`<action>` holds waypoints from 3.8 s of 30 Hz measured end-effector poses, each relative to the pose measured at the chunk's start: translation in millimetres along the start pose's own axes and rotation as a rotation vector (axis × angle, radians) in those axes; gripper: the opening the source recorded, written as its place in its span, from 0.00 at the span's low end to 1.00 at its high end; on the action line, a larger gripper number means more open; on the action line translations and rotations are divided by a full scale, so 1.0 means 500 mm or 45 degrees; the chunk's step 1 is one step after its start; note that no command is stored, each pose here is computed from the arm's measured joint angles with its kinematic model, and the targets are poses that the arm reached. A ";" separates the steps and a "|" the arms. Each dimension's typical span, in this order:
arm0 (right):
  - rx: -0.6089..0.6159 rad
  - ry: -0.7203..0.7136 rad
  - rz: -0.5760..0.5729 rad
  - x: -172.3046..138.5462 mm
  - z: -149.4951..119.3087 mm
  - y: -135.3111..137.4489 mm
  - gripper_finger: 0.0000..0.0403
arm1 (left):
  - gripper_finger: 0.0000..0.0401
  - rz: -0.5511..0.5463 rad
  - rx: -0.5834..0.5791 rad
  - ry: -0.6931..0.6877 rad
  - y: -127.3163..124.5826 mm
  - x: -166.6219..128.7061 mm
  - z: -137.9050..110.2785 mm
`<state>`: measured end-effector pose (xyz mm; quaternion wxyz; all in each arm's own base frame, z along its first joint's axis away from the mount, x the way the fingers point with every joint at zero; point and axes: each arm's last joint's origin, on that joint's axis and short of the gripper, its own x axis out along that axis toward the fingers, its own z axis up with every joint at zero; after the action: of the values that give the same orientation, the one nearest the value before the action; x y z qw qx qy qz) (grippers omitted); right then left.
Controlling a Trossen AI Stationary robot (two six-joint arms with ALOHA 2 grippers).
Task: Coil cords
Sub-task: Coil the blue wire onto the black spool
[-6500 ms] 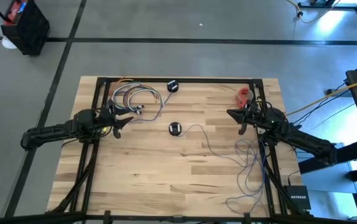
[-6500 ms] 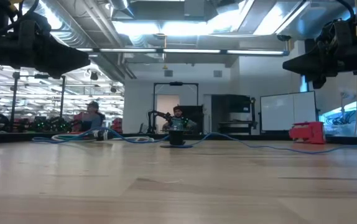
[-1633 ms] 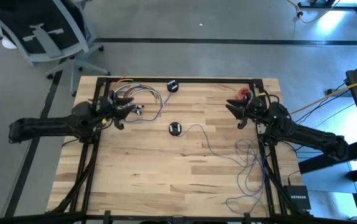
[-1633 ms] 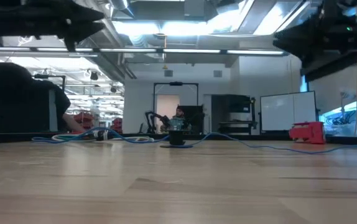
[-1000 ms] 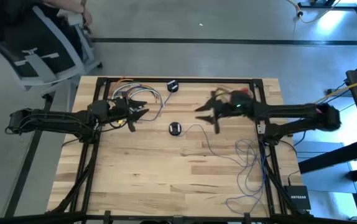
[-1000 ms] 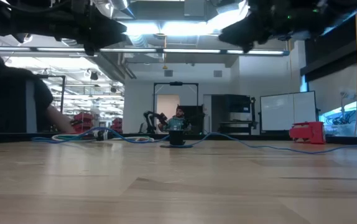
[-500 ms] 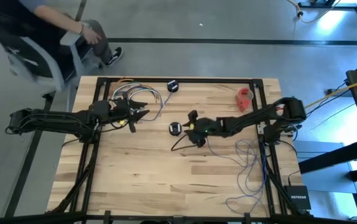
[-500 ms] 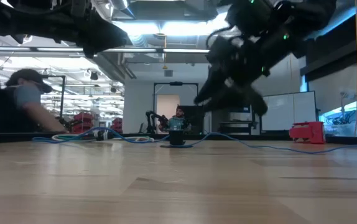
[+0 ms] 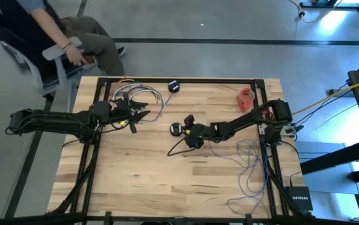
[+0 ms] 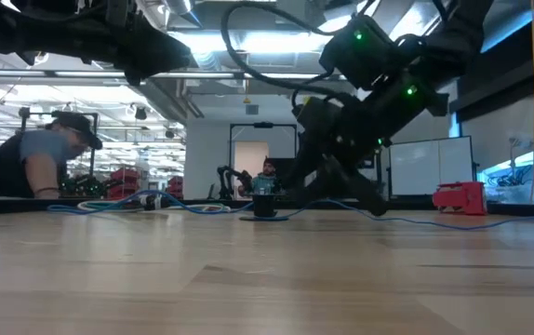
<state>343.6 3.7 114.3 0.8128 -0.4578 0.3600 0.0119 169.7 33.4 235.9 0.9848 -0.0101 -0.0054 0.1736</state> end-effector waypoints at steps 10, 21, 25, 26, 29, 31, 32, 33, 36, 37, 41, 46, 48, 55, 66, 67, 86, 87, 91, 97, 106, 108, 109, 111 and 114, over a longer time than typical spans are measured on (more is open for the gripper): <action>-0.113 -0.064 -0.070 0.016 0.005 0.001 0.37 | 0.41 0.000 -0.001 -0.001 0.000 0.000 0.000; 0.004 -0.049 -0.069 0.028 -0.022 -0.019 0.16 | 0.41 0.000 -0.002 -0.001 0.000 0.000 0.000; 0.008 -0.101 -0.028 0.028 -0.022 -0.019 0.03 | 0.41 0.000 -0.002 -0.001 0.000 0.000 0.000; 0.009 -0.110 -0.023 0.028 -0.021 -0.019 0.02 | 0.41 0.000 -0.002 -0.001 0.000 0.000 0.000; 0.016 -0.117 -0.020 0.028 -0.021 -0.019 0.03 | 0.41 0.000 -0.002 -0.001 0.000 0.000 0.000; 0.049 -0.116 -0.048 0.028 -0.019 -0.022 0.04 | 0.41 0.000 -0.002 -0.001 0.000 0.000 0.000; 0.066 -0.110 -0.056 0.028 -0.019 -0.022 0.05 | 0.41 0.000 -0.002 -0.001 0.000 0.000 0.000; 0.077 -0.106 -0.067 0.028 -0.019 -0.023 0.05 | 0.41 0.000 -0.002 -0.001 0.000 0.000 0.000; 0.079 -0.093 -0.114 0.025 -0.011 -0.023 0.05 | 0.41 0.000 -0.002 -0.001 0.000 0.000 0.000; 0.076 -0.087 -0.135 0.024 -0.010 -0.025 0.05 | 0.41 0.000 -0.002 -0.001 0.000 0.000 0.000; 0.072 -0.120 -0.160 0.022 -0.003 -0.027 0.08 | 0.41 0.000 -0.002 -0.001 0.000 0.000 0.000; 0.086 -0.180 -0.100 0.023 -0.002 -0.024 0.25 | 0.41 0.000 -0.004 -0.001 0.000 0.000 0.000; 0.078 -0.187 -0.090 0.023 -0.002 -0.023 0.33 | 0.41 0.000 -0.005 -0.001 0.000 0.000 0.000; 0.083 -0.145 -0.090 0.035 -0.018 -0.024 0.49 | 0.41 0.000 -0.003 -0.001 0.000 0.000 0.000; 0.043 -0.121 -0.168 0.094 0.011 -0.042 0.51 | 0.41 0.002 -0.002 0.001 0.000 0.000 0.000; 0.043 -0.106 -0.169 0.096 0.013 -0.045 0.51 | 0.41 0.002 -0.002 0.002 0.000 0.000 0.000; 0.090 0.090 -0.137 0.111 -0.029 -0.070 0.50 | 0.41 0.002 0.000 0.027 0.000 0.000 -0.004; 0.090 0.063 -0.119 0.112 -0.029 -0.070 0.48 | 0.41 0.002 0.001 0.028 0.000 0.000 -0.004; 0.101 0.008 -0.111 0.116 -0.037 -0.079 0.39 | 0.41 0.002 0.003 0.027 0.000 0.000 -0.004; 0.143 0.028 -0.130 0.124 -0.069 -0.101 0.24 | 0.41 0.002 0.007 0.027 0.000 0.000 -0.004; 0.191 0.090 -0.165 0.133 -0.111 -0.124 0.03 | 0.41 0.001 0.007 0.027 0.000 0.000 -0.004; 0.236 0.102 -0.186 0.133 -0.113 -0.126 0.03 | 0.41 0.002 0.007 0.027 0.000 0.000 -0.004; 0.256 0.103 -0.186 0.130 -0.112 -0.128 0.02 | 0.41 0.002 0.007 0.027 0.000 0.000 -0.004; 0.294 0.097 -0.178 0.120 -0.104 -0.130 0.01 | 0.41 0.002 0.007 0.027 0.000 0.000 -0.004; 0.390 0.061 -0.202 0.091 -0.082 -0.149 0.02 | 0.41 0.002 0.002 0.027 0.000 0.000 -0.004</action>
<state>379.8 -84.5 128.5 0.8627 -0.3557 0.3395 -0.1184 169.6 33.5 233.7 0.9847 -0.0112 0.0053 0.1741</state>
